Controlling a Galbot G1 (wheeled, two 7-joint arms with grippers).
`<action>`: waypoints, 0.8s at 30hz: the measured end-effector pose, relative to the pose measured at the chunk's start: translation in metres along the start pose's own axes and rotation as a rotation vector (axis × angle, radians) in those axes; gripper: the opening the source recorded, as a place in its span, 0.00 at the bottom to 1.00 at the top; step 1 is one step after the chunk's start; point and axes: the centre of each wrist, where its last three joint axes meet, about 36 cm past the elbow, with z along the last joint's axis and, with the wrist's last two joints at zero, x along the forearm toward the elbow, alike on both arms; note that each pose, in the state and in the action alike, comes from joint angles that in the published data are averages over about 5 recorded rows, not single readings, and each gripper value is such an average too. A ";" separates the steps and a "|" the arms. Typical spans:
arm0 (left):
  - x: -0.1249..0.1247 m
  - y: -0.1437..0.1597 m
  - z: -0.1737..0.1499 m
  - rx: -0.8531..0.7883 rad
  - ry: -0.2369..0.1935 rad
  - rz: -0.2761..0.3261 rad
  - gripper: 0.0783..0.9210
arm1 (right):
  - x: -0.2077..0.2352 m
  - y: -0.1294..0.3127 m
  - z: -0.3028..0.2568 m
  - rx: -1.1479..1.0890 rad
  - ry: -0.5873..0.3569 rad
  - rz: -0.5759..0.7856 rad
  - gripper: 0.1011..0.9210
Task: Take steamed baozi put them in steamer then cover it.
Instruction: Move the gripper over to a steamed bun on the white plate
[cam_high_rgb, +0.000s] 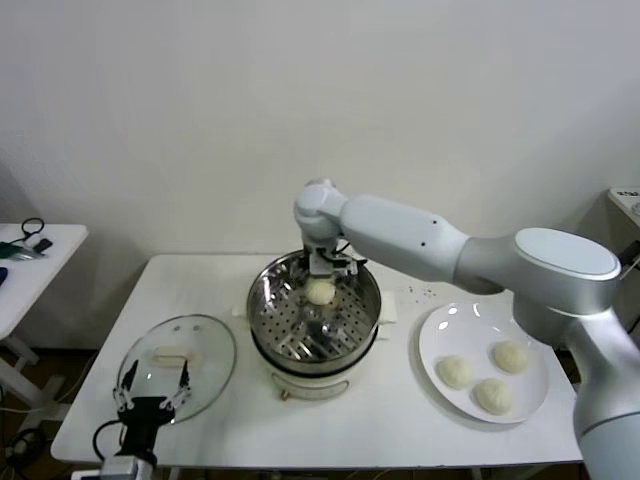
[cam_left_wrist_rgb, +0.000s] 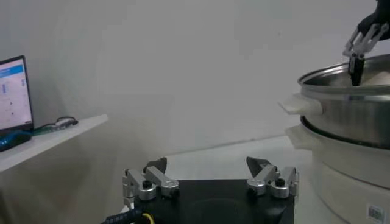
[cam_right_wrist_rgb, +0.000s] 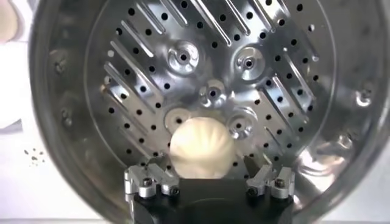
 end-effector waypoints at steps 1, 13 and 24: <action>0.001 0.000 -0.001 0.003 0.001 0.000 0.88 | 0.006 0.005 0.003 -0.015 -0.003 0.007 0.88; 0.003 -0.004 -0.013 0.058 -0.020 0.012 0.88 | 0.072 0.121 0.022 -0.435 -0.063 0.168 0.88; 0.001 -0.009 -0.020 0.071 -0.038 0.028 0.88 | 0.071 0.257 -0.007 -1.083 -0.135 0.228 0.88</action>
